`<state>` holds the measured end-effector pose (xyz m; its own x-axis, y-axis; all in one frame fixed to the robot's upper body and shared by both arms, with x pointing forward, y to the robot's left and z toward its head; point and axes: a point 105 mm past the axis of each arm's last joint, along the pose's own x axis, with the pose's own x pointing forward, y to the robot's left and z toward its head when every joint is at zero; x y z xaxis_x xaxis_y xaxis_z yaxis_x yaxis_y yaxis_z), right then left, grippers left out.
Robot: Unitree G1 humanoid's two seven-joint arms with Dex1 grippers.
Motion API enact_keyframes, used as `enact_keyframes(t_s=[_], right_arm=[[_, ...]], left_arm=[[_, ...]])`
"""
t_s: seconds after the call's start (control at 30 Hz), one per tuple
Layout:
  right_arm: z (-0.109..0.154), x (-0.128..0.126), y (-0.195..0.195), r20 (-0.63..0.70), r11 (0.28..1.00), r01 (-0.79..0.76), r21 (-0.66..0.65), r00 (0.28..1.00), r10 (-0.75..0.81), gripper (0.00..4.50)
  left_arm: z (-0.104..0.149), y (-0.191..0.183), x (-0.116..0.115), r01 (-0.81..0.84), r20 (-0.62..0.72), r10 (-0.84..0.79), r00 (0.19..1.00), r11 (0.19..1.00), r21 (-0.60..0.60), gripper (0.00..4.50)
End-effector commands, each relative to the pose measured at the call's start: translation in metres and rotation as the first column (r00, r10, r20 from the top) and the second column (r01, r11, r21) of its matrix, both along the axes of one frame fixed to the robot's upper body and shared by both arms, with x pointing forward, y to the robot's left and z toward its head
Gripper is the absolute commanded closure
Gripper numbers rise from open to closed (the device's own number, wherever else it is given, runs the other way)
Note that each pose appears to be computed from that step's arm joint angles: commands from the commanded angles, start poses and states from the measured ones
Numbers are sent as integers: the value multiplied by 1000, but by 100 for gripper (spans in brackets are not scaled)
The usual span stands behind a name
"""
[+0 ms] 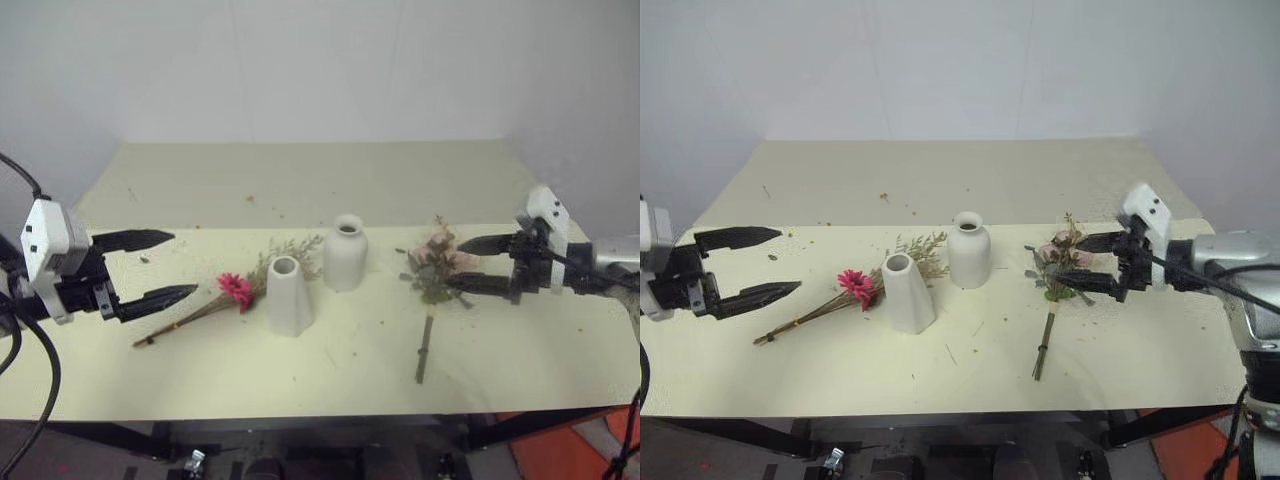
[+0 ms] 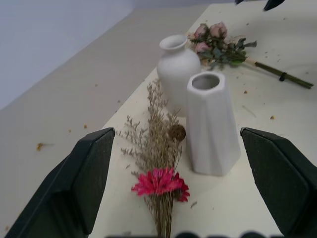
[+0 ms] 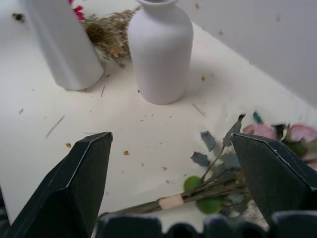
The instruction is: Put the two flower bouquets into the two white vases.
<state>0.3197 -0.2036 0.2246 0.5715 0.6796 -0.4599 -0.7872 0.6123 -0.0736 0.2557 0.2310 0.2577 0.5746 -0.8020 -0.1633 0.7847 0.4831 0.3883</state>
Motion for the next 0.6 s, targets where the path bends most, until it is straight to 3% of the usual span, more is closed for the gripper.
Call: enact_keyframes(t_s=[0.03,0.33,0.6], right_arm=[[-2,-1,-2,-185,990,126,-70,973,-137,0],[-16,6,2,-496,939,230,-255,803,-331,0],[-43,19,9,-610,897,252,-364,663,-434,0]], left_arm=[[8,-5,4,52,20,-52,998,998,24,6],[20,-16,16,158,33,-159,987,987,39,6],[14,-23,22,206,29,-208,978,977,56,6]])
